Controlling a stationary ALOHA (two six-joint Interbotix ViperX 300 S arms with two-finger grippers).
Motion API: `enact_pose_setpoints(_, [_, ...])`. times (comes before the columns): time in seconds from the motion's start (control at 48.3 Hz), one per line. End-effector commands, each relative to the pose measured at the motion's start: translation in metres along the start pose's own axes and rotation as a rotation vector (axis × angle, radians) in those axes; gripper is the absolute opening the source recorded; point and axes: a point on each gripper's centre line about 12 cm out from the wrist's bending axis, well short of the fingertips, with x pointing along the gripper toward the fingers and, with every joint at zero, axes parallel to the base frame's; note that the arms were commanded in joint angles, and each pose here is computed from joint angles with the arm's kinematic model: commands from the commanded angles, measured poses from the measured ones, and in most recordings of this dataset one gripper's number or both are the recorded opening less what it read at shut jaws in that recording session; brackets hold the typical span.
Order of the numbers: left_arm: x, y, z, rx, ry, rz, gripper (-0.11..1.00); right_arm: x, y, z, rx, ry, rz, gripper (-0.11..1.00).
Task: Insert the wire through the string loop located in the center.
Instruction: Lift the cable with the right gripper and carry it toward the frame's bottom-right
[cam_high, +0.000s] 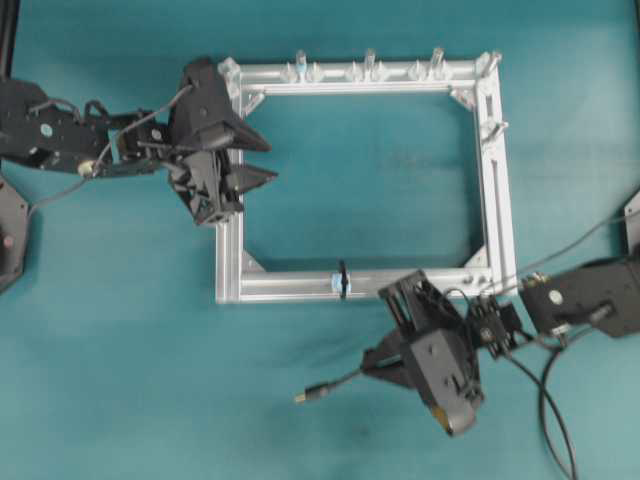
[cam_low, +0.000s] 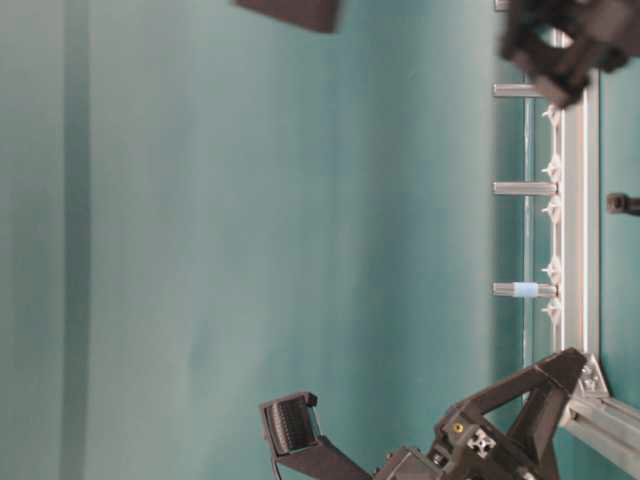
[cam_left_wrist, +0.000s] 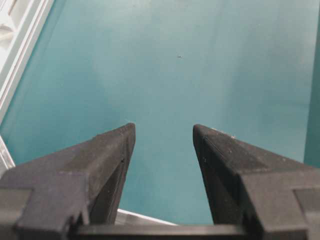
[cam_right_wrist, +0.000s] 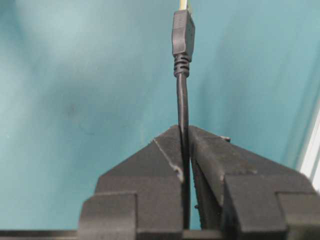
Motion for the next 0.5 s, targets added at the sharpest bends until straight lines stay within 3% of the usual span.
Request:
enact_pose_setpoints(0.0, [-0.005,-0.003,0.013,-0.002,-0.044,-0.007,0.55,-0.012,0.002,0.020,0.017,-0.037,-0.002,0.08])
enact_pose_setpoints(0.269, [-0.005,-0.011,0.010,0.012,-0.035,-0.027,0.55,-0.022,0.011,0.029,0.065,-0.003,0.009,0.08])
enact_pose_setpoints(0.476, [-0.005,-0.013,0.010,0.017,-0.035,-0.033,0.55,-0.022,0.012,0.026,0.145,0.014,0.010,0.08])
